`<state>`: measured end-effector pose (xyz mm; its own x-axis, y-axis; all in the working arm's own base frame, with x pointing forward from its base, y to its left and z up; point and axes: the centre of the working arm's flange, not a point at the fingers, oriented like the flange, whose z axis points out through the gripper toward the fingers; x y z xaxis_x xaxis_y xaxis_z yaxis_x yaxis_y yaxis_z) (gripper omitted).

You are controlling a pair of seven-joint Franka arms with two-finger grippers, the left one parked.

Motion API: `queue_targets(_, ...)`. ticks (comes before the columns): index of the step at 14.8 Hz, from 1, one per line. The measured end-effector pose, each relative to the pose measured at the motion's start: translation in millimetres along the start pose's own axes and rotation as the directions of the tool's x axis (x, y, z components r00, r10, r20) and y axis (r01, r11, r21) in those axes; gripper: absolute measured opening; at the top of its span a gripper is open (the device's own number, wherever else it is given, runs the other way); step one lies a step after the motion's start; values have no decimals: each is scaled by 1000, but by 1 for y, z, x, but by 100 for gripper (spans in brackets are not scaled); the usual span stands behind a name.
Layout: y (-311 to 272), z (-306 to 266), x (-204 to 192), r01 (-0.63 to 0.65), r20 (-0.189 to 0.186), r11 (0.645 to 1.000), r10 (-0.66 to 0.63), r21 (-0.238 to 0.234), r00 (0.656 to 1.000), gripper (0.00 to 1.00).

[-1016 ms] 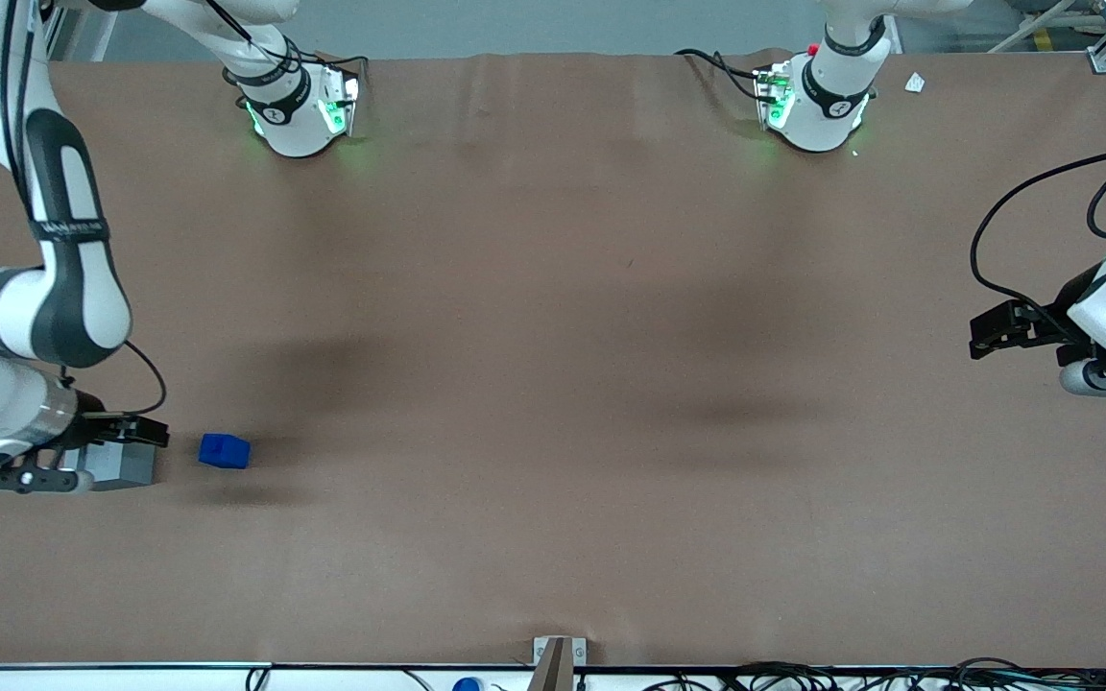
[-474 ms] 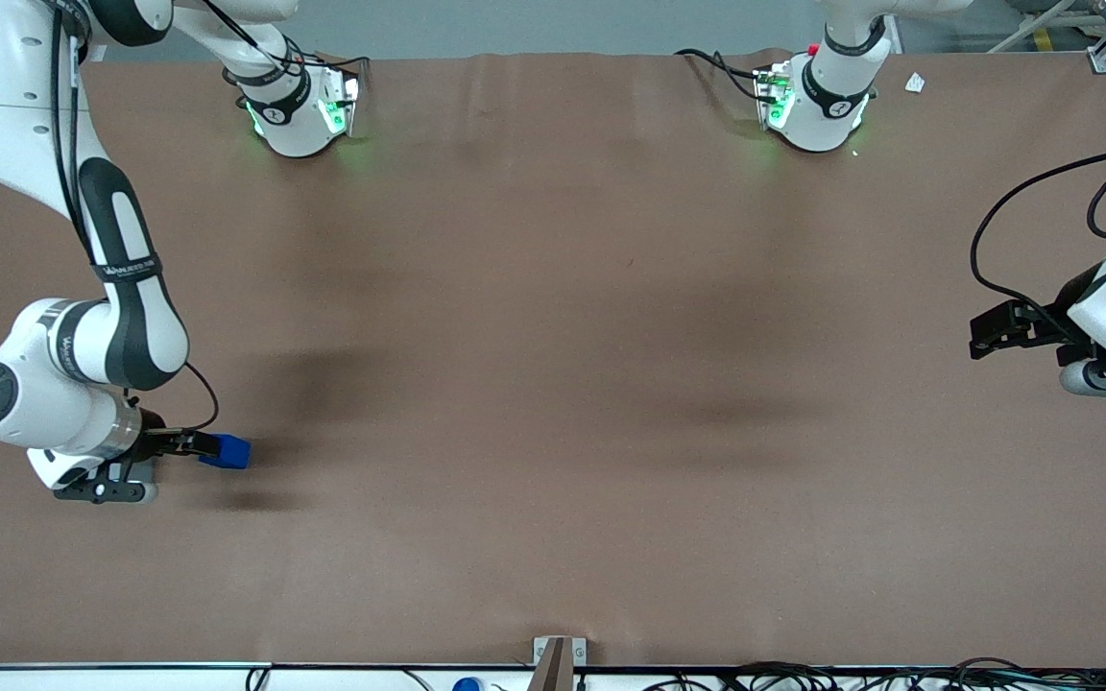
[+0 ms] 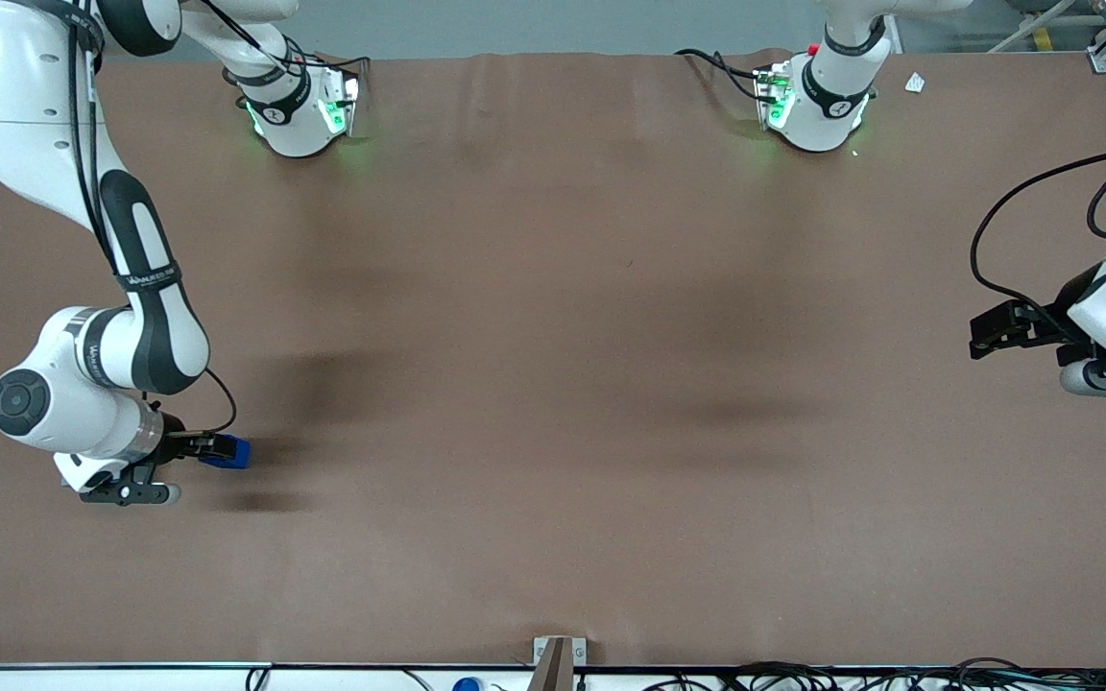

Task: Insert blue part into gray base with right arm

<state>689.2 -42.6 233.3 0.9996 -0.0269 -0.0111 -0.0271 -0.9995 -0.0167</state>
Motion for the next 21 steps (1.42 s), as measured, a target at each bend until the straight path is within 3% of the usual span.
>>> queue_targets(2, 0, 2, 0, -2, 2, 1000, 2, 1, 1000, 53)
queue_targets(3, 0, 2, 0, -3, 1, 1000, 3, 2, 1000, 50)
queue_targets(8, 1, 0, 0, -7, 5, 1000, 7, 5, 1000, 50)
queue_targets(11, 11, -27, 9, 0, 50, 1000, 0, 9, 999, 50)
queue_targets(15, 60, -84, 19, 49, 66, 999, -50, 23, 997, 50)
queue_targets(21, 138, -95, 9, 100, 54, 994, -102, 31, 993, 50)
